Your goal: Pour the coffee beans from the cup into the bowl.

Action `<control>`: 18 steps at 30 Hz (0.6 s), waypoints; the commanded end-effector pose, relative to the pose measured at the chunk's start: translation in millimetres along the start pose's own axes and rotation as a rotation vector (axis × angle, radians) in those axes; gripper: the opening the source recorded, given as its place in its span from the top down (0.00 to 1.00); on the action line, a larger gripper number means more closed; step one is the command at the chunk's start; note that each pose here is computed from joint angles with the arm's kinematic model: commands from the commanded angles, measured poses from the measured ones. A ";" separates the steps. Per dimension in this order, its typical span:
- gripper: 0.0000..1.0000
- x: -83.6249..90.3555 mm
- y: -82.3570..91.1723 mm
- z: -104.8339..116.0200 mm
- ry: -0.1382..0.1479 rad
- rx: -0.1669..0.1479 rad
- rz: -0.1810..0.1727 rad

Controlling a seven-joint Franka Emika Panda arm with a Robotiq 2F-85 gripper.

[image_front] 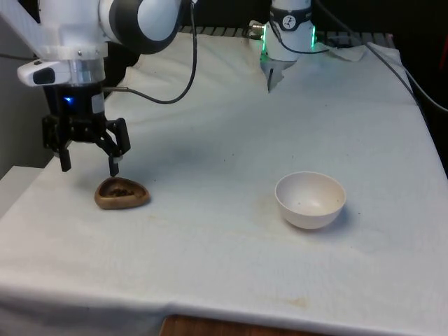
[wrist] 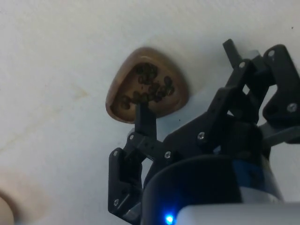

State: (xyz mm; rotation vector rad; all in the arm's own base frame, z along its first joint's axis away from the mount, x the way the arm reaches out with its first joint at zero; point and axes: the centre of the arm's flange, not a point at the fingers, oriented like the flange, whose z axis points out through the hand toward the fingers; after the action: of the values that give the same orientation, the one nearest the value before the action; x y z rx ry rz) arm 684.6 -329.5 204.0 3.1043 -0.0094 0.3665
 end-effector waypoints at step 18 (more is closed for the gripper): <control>0.00 3.0 -0.7 18.3 0.003 -0.001 -0.021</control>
State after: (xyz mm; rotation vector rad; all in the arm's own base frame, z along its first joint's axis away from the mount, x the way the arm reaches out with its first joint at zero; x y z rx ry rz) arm 691.8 -329.2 186.9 3.0998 0.0227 0.3709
